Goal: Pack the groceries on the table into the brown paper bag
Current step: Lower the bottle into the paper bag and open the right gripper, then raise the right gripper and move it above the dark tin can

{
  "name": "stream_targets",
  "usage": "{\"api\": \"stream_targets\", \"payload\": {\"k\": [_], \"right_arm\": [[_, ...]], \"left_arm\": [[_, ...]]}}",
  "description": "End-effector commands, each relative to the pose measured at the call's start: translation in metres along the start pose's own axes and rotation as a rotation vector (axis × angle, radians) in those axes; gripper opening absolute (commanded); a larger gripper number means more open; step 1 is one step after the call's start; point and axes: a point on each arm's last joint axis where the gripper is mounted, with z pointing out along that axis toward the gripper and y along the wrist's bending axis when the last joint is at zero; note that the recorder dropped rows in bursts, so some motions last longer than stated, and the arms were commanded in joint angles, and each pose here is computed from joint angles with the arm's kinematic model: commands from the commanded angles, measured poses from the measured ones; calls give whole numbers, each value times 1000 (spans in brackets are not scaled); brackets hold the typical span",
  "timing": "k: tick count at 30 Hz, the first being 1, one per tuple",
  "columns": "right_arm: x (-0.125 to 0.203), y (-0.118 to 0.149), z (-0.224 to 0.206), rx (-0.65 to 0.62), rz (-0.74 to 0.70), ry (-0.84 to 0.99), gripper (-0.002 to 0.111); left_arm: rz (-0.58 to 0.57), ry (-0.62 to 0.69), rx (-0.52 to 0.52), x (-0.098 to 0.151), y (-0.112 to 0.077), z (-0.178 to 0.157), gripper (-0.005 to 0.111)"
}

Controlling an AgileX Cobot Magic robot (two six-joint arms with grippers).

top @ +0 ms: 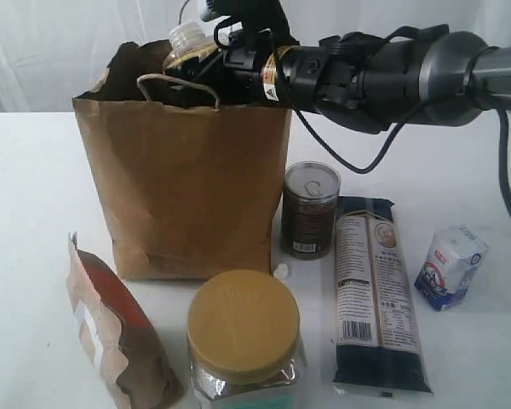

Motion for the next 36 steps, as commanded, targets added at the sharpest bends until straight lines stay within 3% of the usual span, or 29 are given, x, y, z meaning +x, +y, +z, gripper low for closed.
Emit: {"api": "stream_targets", "payload": {"k": [1, 9, 14, 18, 24, 36], "right_arm": [[-27, 12, -9, -91, -17, -148, 65], [-33, 17, -11, -148, 32, -203, 67], [-30, 14, -10, -125, 105, -160, 90], [-29, 16, -10, -142, 51, -142, 102], [-43, 19, -22, -155, -5, -172, 102], [-56, 10, -37, -22, 20, -119, 102]], "left_arm": [[-4, -2, 8, 1, 0, 0, 0], [-4, -2, 8, 1, 0, 0, 0], [-4, -2, 8, 1, 0, 0, 0], [-4, -2, 8, 1, 0, 0, 0], [-4, -2, 8, 1, 0, 0, 0], [-4, -2, 8, 1, 0, 0, 0]]}}
